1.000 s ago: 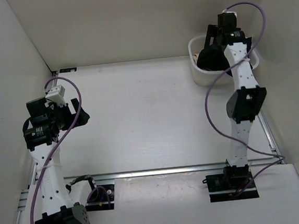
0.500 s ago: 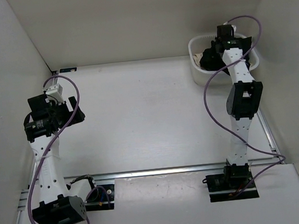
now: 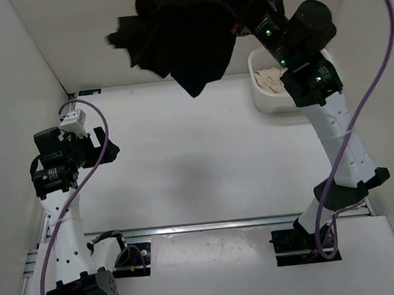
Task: Fold and stack the trousers
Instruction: Move the trousers to the center of the board, then flatten the trousers out
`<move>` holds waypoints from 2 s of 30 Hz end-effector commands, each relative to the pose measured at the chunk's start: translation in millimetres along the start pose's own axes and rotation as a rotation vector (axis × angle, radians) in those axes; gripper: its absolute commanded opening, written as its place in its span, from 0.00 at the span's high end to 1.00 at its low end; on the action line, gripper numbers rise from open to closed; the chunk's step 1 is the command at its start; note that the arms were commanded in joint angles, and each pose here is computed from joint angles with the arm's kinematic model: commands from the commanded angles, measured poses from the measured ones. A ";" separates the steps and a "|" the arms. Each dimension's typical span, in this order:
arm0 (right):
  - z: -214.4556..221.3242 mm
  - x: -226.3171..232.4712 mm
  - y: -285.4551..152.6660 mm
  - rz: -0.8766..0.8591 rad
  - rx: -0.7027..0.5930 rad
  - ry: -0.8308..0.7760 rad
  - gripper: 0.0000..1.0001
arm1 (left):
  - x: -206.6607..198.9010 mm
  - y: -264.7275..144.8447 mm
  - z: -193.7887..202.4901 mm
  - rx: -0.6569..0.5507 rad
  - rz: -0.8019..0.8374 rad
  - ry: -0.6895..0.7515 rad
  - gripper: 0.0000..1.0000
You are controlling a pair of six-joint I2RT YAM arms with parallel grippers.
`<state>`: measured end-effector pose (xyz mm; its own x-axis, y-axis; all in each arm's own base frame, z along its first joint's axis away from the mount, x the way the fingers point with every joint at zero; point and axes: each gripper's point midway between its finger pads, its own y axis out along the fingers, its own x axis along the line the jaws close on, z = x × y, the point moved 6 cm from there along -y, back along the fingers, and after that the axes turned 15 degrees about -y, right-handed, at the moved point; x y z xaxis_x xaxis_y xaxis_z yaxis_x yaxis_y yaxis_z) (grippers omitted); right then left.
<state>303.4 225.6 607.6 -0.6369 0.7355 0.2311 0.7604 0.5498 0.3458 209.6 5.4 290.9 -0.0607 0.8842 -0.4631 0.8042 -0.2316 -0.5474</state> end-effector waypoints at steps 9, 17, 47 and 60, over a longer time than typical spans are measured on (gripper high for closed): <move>328.9 -67.8 -43.1 0.405 0.847 0.602 0.41 | -8.2 -16.0 -51.9 -0.189 -0.125 0.083 0.00; 357.5 -108.3 -157.0 0.586 1.181 0.201 0.21 | 10.4 13.0 -7.3 -0.013 -0.162 0.050 0.00; 438.0 -87.7 -233.0 0.076 1.649 0.132 1.00 | -4.7 245.0 97.9 0.631 -0.060 0.148 0.86; 388.4 -134.1 -343.2 0.397 1.686 0.439 0.43 | 66.9 162.9 -33.4 0.137 -0.472 0.093 0.52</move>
<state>195.7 105.3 107.7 -0.2030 0.9049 0.3742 0.0764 0.3956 -0.9152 352.6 8.6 155.3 -0.2336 0.9571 -0.1712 0.5204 -0.0256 -0.8535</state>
